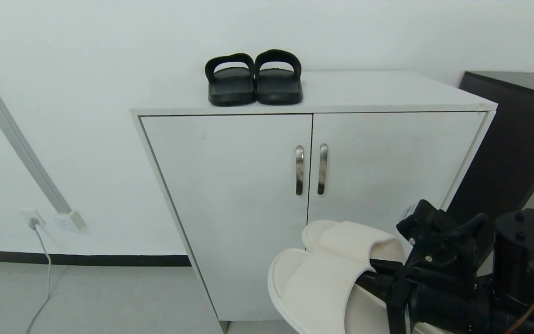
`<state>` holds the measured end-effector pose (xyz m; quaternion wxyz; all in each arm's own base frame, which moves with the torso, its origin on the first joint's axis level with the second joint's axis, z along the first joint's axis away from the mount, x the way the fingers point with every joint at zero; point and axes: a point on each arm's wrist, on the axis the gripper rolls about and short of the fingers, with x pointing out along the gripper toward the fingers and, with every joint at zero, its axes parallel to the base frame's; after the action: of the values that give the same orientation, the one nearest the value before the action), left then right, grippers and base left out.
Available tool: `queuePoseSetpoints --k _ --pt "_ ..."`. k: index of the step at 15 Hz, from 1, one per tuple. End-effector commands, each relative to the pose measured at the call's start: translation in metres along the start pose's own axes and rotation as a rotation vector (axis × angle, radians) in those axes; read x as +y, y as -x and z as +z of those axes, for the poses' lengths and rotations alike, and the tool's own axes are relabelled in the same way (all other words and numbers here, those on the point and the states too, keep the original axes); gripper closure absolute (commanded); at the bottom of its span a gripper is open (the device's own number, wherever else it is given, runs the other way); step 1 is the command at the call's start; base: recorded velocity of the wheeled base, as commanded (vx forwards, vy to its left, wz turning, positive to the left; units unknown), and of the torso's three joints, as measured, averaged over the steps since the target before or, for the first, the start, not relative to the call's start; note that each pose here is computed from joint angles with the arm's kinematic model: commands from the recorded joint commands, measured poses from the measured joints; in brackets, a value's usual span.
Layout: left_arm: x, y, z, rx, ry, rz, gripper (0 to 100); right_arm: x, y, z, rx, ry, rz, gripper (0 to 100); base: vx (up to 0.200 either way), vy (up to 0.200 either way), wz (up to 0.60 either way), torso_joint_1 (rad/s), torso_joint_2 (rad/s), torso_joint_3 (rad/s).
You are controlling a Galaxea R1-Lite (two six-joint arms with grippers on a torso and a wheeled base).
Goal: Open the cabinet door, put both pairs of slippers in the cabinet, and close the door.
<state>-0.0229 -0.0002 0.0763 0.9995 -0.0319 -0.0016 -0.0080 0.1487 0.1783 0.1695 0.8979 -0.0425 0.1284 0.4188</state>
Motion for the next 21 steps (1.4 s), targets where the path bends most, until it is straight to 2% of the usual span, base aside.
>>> queuePoseSetpoints --k 1,5,9,11,13,14,15,16,17,18,19,20,21 --pt "0.000 0.000 0.000 0.000 0.002 0.004 0 0.001 -0.001 -0.003 0.012 0.001 0.004 100 0.000 0.000 0.00 -0.071 0.45 0.388" --pt "0.000 0.000 0.000 -0.001 0.016 0.007 0 0.002 0.001 -0.002 0.004 0.004 0.010 100 0.000 0.000 0.00 -0.030 0.40 0.376" --pt "0.000 0.000 0.000 -0.002 0.016 0.008 0 0.003 0.001 -0.004 0.009 0.004 0.013 100 0.000 0.000 0.00 0.001 0.09 0.081" --pt "0.000 0.000 0.001 -0.005 0.031 0.013 0 0.003 0.002 -0.005 0.013 0.004 0.013 100 0.000 0.000 0.00 0.000 0.00 0.000" --pt "0.000 0.000 0.002 -0.011 0.022 0.012 0 0.003 0.002 -0.005 0.015 0.003 0.012 100 0.000 0.000 0.00 0.000 0.00 0.000" --pt "0.000 0.000 0.003 -0.014 0.002 0.006 0 0.003 0.001 -0.006 0.019 0.005 0.011 100 0.000 0.000 0.00 0.000 0.00 0.000" --pt "-0.001 0.003 0.016 -0.051 0.000 -0.009 0 0.003 0.000 -0.007 0.025 0.005 0.010 100 0.000 0.000 0.00 0.000 0.00 0.000" --pt "-0.004 0.011 0.056 -0.126 0.007 -0.042 0 0.003 -0.002 -0.009 0.035 0.005 0.011 100 0.000 0.000 0.00 0.000 0.00 0.000" --pt "-0.005 0.006 0.073 -0.091 0.001 -0.061 0 0.003 -0.002 -0.009 0.033 0.005 0.012 100 0.000 0.000 0.00 0.000 0.00 0.000" --pt "-0.007 -0.010 0.079 0.008 -0.013 -0.110 0 0.004 -0.003 -0.009 0.038 0.006 0.014 100 0.000 0.000 0.00 0.000 0.00 0.000" --pt "-0.008 -0.024 0.081 0.087 -0.011 -0.156 0 0.004 -0.003 -0.010 0.041 0.008 0.014 100 0.000 0.000 0.00 0.000 0.00 0.000" --pt "-0.010 -0.039 0.083 0.144 -0.002 -0.209 0 0.004 -0.003 -0.012 0.047 0.008 0.013 100 0.000 0.000 0.00 0.000 0.00 0.000" --pt "-0.011 -0.052 0.086 0.172 0.007 -0.270 0 0.004 -0.002 -0.013 0.049 0.018 0.014 100 0.000 0.000 0.00 0.000 0.00 0.000"
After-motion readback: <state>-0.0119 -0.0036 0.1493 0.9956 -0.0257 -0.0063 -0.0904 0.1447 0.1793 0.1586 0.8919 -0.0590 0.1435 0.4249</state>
